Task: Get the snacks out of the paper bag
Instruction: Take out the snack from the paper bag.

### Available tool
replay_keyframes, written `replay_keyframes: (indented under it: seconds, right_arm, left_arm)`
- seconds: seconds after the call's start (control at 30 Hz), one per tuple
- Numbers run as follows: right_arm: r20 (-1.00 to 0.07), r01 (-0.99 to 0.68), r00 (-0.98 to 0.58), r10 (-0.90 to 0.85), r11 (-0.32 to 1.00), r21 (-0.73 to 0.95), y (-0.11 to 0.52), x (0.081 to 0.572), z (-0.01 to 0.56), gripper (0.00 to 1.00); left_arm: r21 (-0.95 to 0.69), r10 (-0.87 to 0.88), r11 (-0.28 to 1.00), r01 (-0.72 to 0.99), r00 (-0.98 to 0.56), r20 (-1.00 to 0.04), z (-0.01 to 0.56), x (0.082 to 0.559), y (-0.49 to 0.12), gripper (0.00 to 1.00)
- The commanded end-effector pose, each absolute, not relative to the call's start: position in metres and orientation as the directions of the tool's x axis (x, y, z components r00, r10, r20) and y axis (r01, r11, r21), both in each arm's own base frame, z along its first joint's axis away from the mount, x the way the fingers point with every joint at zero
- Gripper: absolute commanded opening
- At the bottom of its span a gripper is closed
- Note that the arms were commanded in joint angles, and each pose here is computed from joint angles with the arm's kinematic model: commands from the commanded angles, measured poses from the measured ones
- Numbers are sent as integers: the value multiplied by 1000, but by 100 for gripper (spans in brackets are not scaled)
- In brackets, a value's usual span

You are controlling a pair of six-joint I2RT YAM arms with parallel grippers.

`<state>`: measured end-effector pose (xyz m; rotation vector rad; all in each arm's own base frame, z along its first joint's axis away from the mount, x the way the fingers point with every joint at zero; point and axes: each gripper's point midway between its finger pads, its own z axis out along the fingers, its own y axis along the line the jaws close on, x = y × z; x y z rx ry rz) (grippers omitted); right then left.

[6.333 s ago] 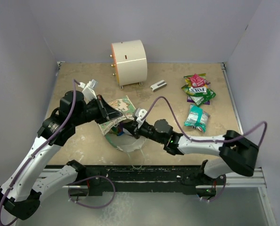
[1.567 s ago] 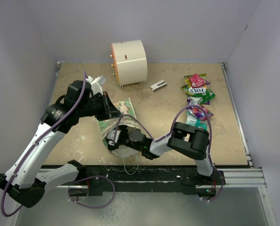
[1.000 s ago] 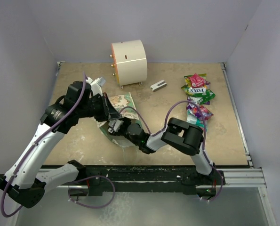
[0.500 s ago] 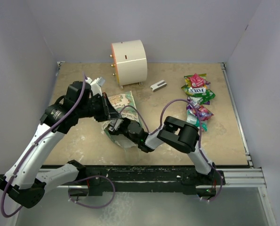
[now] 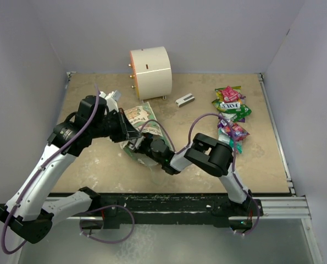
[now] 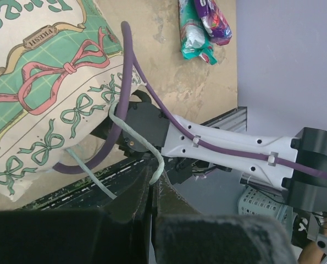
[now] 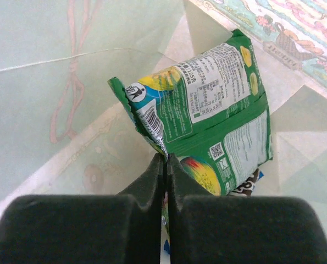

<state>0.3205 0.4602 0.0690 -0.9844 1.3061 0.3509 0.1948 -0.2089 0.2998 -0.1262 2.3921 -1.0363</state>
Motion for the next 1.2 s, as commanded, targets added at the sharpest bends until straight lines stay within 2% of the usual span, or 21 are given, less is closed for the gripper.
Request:
replay_keyframes:
  seconds: [0.0,0.27,0.57,0.77,0.97,1.17]
  right_arm:
    - [-924,-736,318,-213,559,-383,457,309,114,0]
    - [-959,-843,243,-147,456,-284,443,266,132,0]
    - [-972,-938,183,-148,270,-218,419,209,147,0]
    - [-990,-955,62,-131,280,-96,402,193,180,0]
    - [-982,-948,-75,-174,317,16,382,182,186,0]
    - [-978,-907,-144,-149,415,70,356,182,195,0]
  left_arm:
    - [-731,-319,668,139,-834,-450,314,201,-213,0]
    - [-732,-338,663,157,-810,-479,320,208,-214,0]
    - [-720,-350,663,202,-767,-538,333,217,-213,0]
    - [-716,-361,666,209,-749,-555,335,219,-210,0]
    - [-711,-388,671,210,-719,-577,342,223,-206,0]
    - [-700,-396,678,225,-690,-605,351,226,-202,0]
